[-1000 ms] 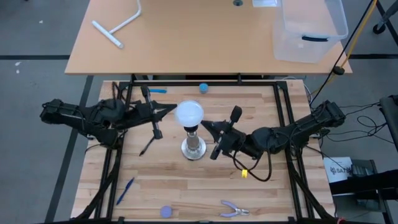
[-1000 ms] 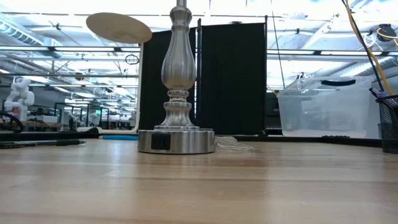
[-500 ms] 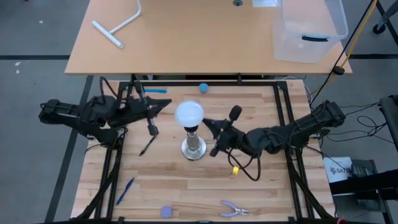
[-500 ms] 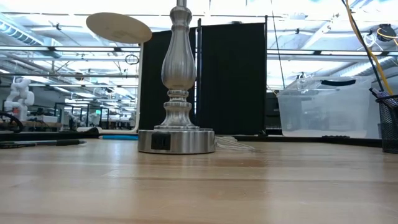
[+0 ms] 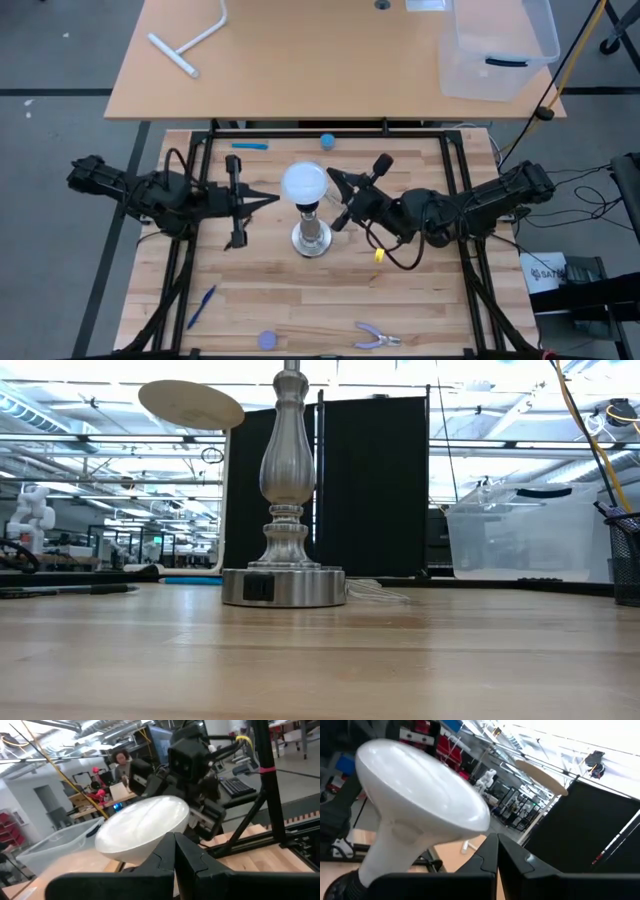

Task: Screw lightbulb
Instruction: Insert the lightbulb into the lamp

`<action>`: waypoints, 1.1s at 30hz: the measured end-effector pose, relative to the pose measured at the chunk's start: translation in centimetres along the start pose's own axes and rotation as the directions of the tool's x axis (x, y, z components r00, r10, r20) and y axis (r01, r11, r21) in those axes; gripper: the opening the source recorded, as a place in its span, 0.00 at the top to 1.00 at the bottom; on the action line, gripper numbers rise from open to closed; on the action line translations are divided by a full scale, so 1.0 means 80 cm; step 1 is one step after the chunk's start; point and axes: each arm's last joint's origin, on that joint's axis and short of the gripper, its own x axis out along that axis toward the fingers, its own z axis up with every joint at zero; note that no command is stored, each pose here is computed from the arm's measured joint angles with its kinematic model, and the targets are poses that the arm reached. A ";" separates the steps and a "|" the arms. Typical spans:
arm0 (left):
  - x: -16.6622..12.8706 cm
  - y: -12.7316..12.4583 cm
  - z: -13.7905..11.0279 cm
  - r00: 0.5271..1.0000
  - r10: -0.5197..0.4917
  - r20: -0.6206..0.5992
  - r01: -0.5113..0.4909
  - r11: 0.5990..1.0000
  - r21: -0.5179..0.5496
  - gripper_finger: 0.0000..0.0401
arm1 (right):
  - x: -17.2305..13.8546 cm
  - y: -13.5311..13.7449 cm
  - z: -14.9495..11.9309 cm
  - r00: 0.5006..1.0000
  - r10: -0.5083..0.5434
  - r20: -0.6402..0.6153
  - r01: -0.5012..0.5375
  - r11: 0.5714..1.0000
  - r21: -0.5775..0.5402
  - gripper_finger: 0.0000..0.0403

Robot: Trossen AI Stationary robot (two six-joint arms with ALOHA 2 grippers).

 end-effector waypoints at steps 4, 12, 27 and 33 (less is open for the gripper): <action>0.006 0.001 -0.004 1.000 0.017 -0.019 -0.017 1.000 0.006 1.00 | 0.000 0.000 0.002 0.999 0.020 0.027 -0.020 1.000 0.002 1.00; 0.010 0.016 -0.010 0.996 0.074 -0.043 -0.074 0.997 -0.008 1.00 | -0.007 0.003 0.006 0.998 0.039 0.040 -0.039 0.999 0.010 1.00; 0.016 0.043 -0.023 0.973 0.206 -0.106 -0.214 0.975 -0.068 1.00 | -0.030 0.026 0.013 0.978 0.187 0.097 -0.187 0.982 -0.003 1.00; 0.017 0.049 -0.025 0.964 0.240 -0.116 -0.249 0.966 -0.071 1.00 | -0.030 0.042 0.004 0.974 0.220 0.053 -0.219 0.975 -0.027 1.00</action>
